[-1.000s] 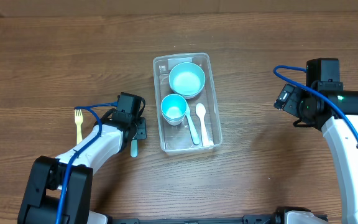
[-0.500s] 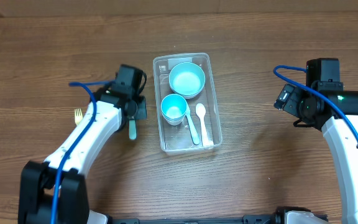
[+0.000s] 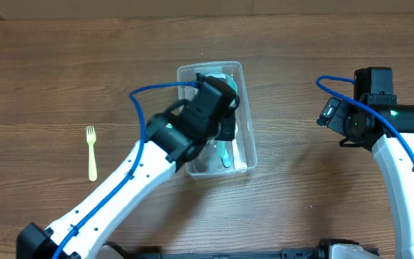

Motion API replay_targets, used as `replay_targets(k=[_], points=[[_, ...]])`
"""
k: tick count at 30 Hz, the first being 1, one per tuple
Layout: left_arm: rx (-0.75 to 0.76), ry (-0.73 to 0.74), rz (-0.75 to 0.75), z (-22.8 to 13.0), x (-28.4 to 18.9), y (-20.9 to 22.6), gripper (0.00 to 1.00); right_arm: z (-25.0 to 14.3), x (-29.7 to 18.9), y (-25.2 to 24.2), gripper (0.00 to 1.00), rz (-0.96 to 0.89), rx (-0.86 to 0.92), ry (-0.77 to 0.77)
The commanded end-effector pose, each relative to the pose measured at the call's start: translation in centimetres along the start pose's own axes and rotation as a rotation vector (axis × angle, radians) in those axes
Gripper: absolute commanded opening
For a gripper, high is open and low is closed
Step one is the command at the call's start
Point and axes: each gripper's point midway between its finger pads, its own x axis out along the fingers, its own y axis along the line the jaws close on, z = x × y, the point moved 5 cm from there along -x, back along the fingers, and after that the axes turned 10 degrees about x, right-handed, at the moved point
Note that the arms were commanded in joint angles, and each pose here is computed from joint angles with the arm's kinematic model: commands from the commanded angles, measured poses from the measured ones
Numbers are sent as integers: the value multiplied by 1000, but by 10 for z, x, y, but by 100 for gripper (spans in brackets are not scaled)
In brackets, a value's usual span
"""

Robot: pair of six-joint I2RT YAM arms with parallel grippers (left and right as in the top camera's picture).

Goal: Pack container
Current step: 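Carry the teal fork into the container and release it, then move the left gripper to the yellow fork and grasp it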

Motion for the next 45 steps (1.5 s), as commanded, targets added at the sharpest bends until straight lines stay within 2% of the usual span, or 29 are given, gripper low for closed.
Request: replay_targets(k=[1,6,7,8,9,10,12,13,16,18,22,27,30,34,39,45], points=[[-14,29,-14,-5,25,-17,12,7,-12,1,100,23,4,-44],[-10,50,-6,-7,50,-19,17,7,-12,1,100,23,4,-44],[-10,45,-9,-6,48,-19,25,7,-12,1,100,23,4,-44],[-6,41,-9,-5,47,-19,44,7,-12,1,100,23,4,-44],[8,33,-9,-1,43,-18,70,7,-12,1,100,23,4,-44],[15,25,8,5,32,-12,84,7,-12,1,100,23,4,-44],[-2,-6,102,21,1,9,95,7,-12,1,100,23,4,-44],[-42,-34,220,33,-36,40,100,7,-12,1,100,23,4,-44],[-136,-22,398,27,-91,99,100,7,-12,1,100,23,4,-44],[-255,49,541,4,-128,152,100,7,-12,1,100,23,4,-44],[-473,162,703,-35,-155,219,100,7,-12,1,100,23,4,-44],[-680,295,753,-100,-113,275,99,7,-12,1,100,23,4,-44],[-736,310,787,-136,-84,298,98,7,-12,1,100,23,4,-44],[-792,317,905,-171,-81,327,98,7,-12,1,100,23,4,-44],[-890,281,962,-196,-81,349,97,7,-12,1,100,23,4,-44],[-836,304,934,-207,-55,360,96,7,-12,1,100,23,4,-44]])
